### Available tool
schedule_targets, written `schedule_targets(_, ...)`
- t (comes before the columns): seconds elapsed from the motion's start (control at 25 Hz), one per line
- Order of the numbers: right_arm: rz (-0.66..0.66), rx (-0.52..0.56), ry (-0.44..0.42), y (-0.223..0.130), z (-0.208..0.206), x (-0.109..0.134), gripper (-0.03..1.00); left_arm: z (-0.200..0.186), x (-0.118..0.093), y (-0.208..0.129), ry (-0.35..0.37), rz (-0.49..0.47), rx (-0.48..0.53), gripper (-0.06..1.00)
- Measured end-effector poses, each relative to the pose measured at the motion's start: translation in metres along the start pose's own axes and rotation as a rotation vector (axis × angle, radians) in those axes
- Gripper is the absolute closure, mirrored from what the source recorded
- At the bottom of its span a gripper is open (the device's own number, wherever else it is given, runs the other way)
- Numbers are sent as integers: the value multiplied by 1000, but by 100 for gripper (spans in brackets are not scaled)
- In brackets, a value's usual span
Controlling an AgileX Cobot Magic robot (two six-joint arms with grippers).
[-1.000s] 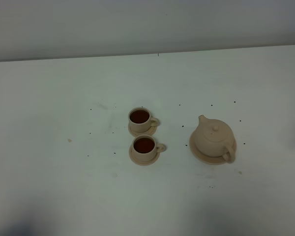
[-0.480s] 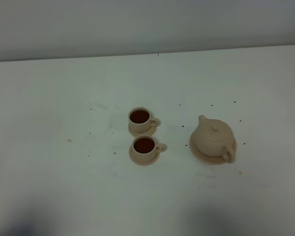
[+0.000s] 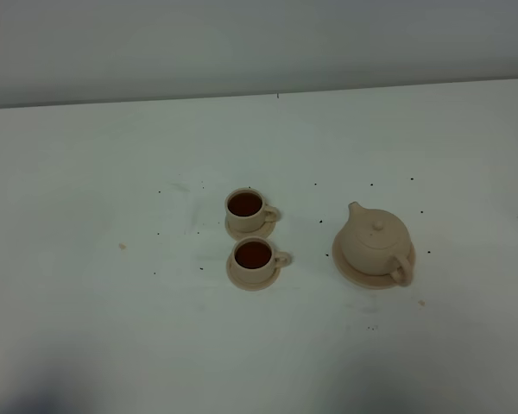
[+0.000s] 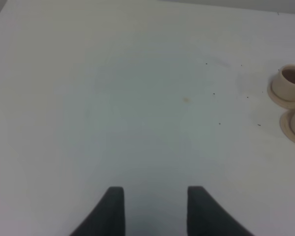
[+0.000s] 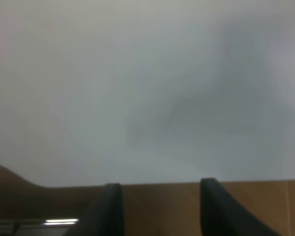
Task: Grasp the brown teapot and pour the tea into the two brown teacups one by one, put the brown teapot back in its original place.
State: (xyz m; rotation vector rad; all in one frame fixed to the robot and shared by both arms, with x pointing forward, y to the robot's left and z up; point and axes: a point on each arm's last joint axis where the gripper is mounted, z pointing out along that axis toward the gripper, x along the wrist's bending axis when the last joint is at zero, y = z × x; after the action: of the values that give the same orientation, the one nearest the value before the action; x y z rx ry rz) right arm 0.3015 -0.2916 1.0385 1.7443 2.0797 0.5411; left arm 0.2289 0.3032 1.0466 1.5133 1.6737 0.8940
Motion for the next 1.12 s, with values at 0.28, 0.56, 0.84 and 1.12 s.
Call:
schedule_targets(0.28, -22, -64, 39, -2, 4, 4, 60, 0, 0, 0, 0, 0, 0, 62)
schedule_targets(0.56, -28, -70, 40, -2, 3, 4, 60, 0, 0, 0, 0, 0, 0, 62)
schedule_targets(0.84, 24, -107, -1, -5, -1, 0, 60, 0, 0, 0, 0, 0, 0, 62)
schedule_targets(1.12, 85, -266, -66, -21, -19, -1, 60, 0, 0, 0, 0, 0, 0, 62)
